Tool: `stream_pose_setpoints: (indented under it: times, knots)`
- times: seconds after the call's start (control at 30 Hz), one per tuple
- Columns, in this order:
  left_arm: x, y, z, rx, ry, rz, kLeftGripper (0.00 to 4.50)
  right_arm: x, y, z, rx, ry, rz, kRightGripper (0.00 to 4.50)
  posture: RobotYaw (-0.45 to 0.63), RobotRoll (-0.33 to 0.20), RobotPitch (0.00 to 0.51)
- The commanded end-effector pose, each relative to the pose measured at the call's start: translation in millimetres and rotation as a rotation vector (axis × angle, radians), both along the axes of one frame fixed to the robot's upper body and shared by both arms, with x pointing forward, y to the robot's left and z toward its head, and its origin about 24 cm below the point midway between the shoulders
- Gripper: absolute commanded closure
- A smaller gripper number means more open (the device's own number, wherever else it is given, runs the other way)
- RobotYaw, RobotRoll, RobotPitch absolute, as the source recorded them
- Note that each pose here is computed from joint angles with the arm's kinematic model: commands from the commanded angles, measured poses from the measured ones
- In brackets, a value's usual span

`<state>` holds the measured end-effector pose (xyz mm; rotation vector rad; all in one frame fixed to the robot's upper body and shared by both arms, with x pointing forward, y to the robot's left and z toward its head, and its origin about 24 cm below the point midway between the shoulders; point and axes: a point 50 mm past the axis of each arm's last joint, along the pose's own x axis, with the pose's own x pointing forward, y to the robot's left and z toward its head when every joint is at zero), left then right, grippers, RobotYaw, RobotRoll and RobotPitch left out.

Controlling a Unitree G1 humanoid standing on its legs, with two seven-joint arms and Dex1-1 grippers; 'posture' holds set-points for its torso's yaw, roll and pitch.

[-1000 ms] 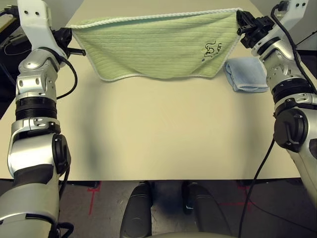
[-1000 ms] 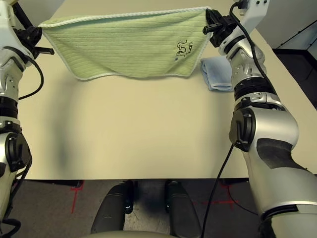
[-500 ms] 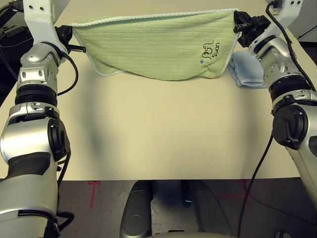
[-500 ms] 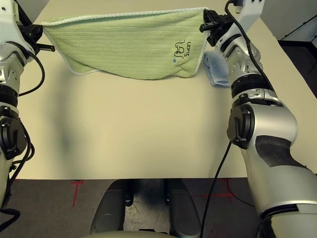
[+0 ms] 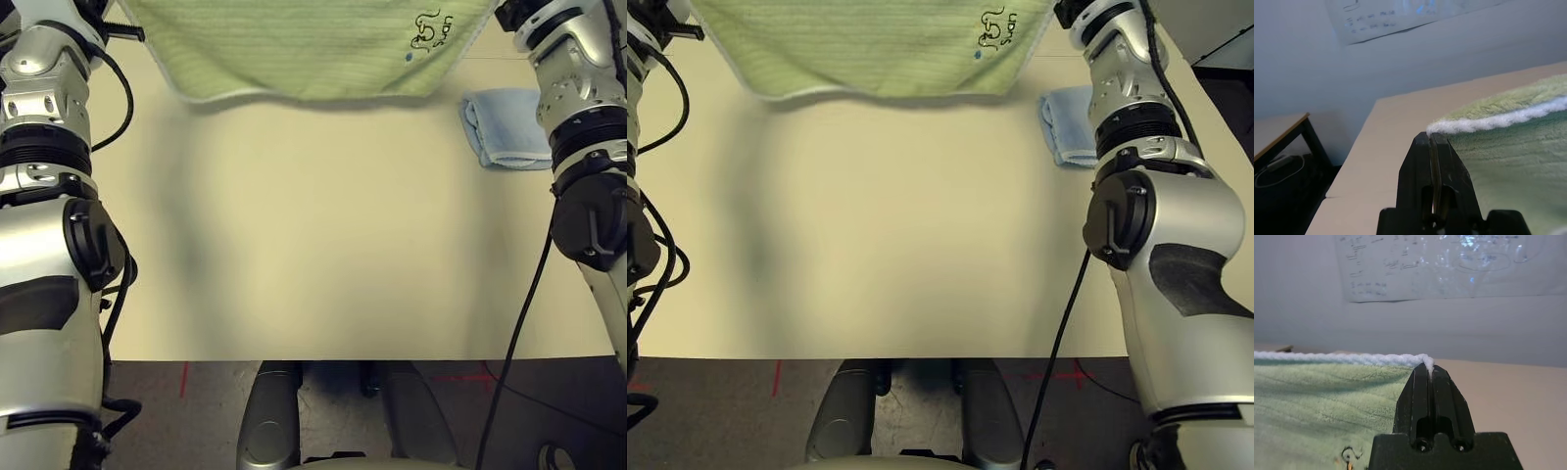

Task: Fold the towel and set it aside.

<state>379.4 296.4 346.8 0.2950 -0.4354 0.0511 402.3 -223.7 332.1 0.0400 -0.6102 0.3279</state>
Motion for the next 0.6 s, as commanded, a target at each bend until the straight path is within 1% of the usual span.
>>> stream_pose_setpoints:
  times: [0.03, 0.07, 0.1, 0.17, 0.2, 0.27, 0.37, 0.4, 0.47, 0.6]
  knots:
    - [-8.6, 21.3, -43.6, 0.002, 0.174, -0.023, 4.44, -3.4, -20.8, -35.4, -0.051, 0.072, 0.053, 4.5, 0.14, 0.0, 0.303]
    - [-12.6, 21.4, -62.2, 0.007, 0.238, -0.047, 4.44, -3.6, -21.0, -48.3, -0.083, 0.106, 0.089, 4.5, 0.14, 0.0, 0.308]
    - [-21.1, 20.3, -83.1, 0.035, 0.301, -0.072, 4.44, -4.9, -22.0, -63.9, -0.123, 0.144, 0.129, 4.5, 0.14, 0.0, 0.311]
    - [-43.0, 16.1, -115.9, 0.047, 0.413, -0.111, 4.44, -9.2, -25.2, -92.3, -0.172, 0.223, 0.21, 4.5, 0.14, 0.0, 0.314]
    - [-54.1, 14.1, -127.4, 0.048, 0.457, -0.122, 4.44, -12.5, -26.4, -104.9, -0.209, 0.258, 0.252, 4.5, 0.14, 0.0, 0.315]
    - [-74.7, 12.0, -147.2, 0.097, 0.535, -0.13, 4.44, -20.2, -30.0, -127.6, -0.271, 0.341, 0.339, 4.5, 0.15, 0.0, 0.313]
    - [-96.7, 11.2, -171.4, 0.132, 0.635, -0.148, 4.44, -29.5, -36.2, -146.9, -0.336, 0.428, 0.401, 4.5, 0.15, 0.0, 0.306]
    - [-101.4, 11.9, -175.9, 0.128, 0.654, -0.148, 4.44, -31.9, -38.0, -150.7, -0.355, 0.449, 0.414, 4.5, 0.15, 0.0, 0.303]
    - [-106.2, 12.3, -177.2, 0.107, 0.665, -0.149, 4.44, -34.6, -40.3, -152.9, -0.379, 0.469, 0.429, 4.5, 0.15, 0.0, 0.299]
    - [-112.2, 11.6, -167.0, 0.091, 0.681, -0.197, 4.44, -40.5, -43.3, -151.3, -0.459, 0.498, 0.488, 4.5, 0.15, 0.0, 0.294]
